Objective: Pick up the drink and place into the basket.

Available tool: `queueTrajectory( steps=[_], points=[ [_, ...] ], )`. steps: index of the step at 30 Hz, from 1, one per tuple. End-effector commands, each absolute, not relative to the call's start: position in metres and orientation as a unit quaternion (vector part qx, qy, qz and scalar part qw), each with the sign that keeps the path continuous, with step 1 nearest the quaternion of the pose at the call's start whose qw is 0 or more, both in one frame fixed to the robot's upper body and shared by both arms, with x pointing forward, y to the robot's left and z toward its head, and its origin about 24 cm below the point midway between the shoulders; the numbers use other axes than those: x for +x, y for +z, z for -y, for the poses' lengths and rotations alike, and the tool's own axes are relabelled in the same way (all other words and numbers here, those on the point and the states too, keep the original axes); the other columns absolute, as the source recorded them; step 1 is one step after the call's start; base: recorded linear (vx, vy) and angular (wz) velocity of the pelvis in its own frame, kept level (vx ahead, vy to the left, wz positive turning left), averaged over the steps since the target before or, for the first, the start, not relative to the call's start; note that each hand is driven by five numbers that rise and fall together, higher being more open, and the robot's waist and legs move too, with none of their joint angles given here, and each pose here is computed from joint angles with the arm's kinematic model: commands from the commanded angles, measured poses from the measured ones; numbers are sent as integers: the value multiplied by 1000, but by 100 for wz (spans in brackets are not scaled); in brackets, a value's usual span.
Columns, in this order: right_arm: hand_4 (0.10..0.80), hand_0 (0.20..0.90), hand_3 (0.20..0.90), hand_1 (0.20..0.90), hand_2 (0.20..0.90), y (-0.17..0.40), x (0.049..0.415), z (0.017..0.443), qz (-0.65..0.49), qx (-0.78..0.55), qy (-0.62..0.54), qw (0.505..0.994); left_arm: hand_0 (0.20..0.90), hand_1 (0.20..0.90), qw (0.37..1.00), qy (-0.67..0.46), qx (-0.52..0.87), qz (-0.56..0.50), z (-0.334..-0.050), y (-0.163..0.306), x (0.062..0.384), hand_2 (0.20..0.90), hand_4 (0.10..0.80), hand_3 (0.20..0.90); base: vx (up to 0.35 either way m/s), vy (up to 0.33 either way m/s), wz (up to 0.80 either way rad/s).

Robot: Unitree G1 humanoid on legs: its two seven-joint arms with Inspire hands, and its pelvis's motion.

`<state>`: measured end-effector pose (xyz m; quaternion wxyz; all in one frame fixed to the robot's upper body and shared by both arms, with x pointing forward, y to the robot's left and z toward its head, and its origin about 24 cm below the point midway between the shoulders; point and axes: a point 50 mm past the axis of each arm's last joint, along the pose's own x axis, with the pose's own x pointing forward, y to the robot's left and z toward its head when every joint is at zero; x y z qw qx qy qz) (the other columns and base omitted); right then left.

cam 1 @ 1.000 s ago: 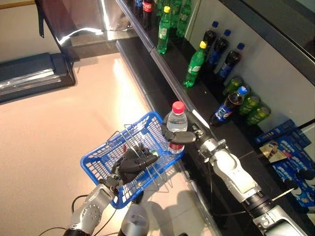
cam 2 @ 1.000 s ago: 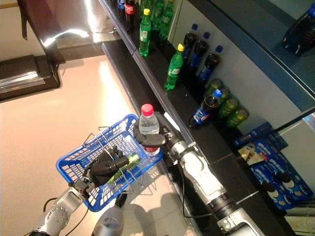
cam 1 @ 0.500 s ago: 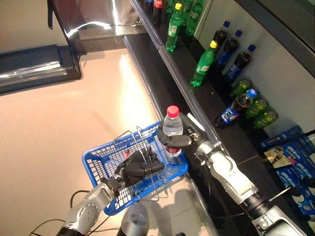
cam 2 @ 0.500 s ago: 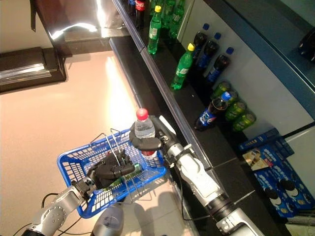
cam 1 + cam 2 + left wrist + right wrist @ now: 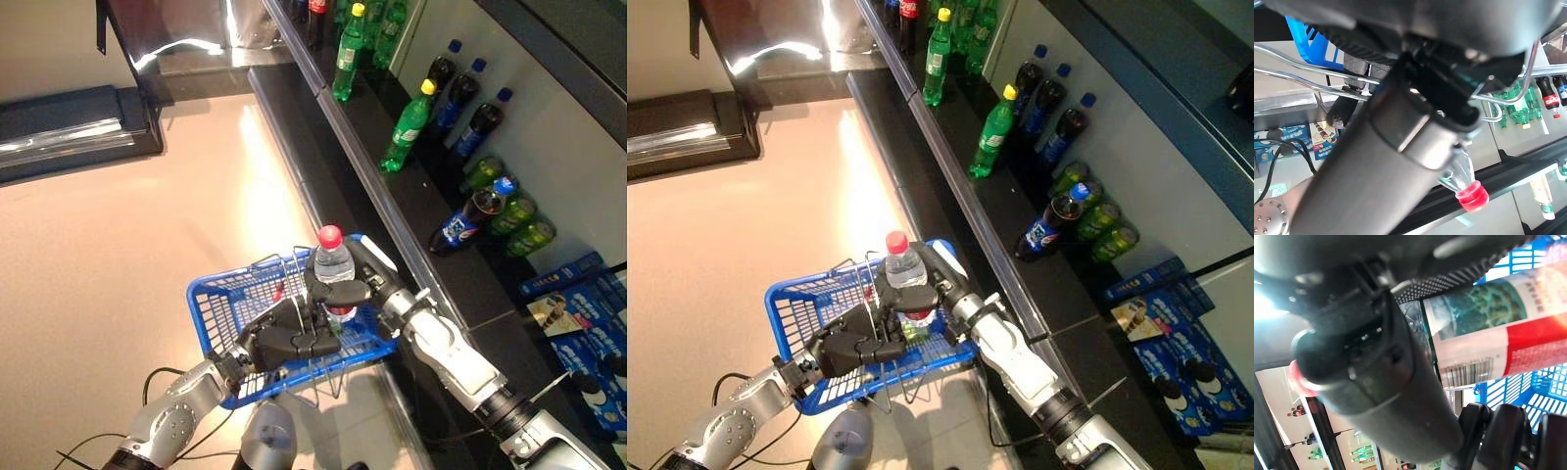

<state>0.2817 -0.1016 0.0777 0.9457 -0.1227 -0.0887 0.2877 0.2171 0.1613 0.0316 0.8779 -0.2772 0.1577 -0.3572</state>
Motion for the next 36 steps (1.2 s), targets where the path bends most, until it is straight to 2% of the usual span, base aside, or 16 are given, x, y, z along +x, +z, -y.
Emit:
queueTrajectory(
  steps=[1,11,29,36],
  points=[
    [100,300,200,300,300,108,287,86,190,-160,309,918,300,300,694,-636,-296,160,-91,163,211,300,100,200,0,0,0],
    [100,300,200,300,300,90,292,91,170,-257,298,904,300,300,660,-675,-278,180,-87,175,204,300,100,200,-14,-9,5],
    [100,300,200,300,300,82,295,82,160,-316,317,880,300,300,625,-705,-241,234,-78,197,197,300,100,200,-1,0,0],
    [100,300,200,300,300,90,293,68,190,-337,346,855,300,300,615,-719,-228,231,-72,199,195,300,100,200,0,0,0]
  ],
)
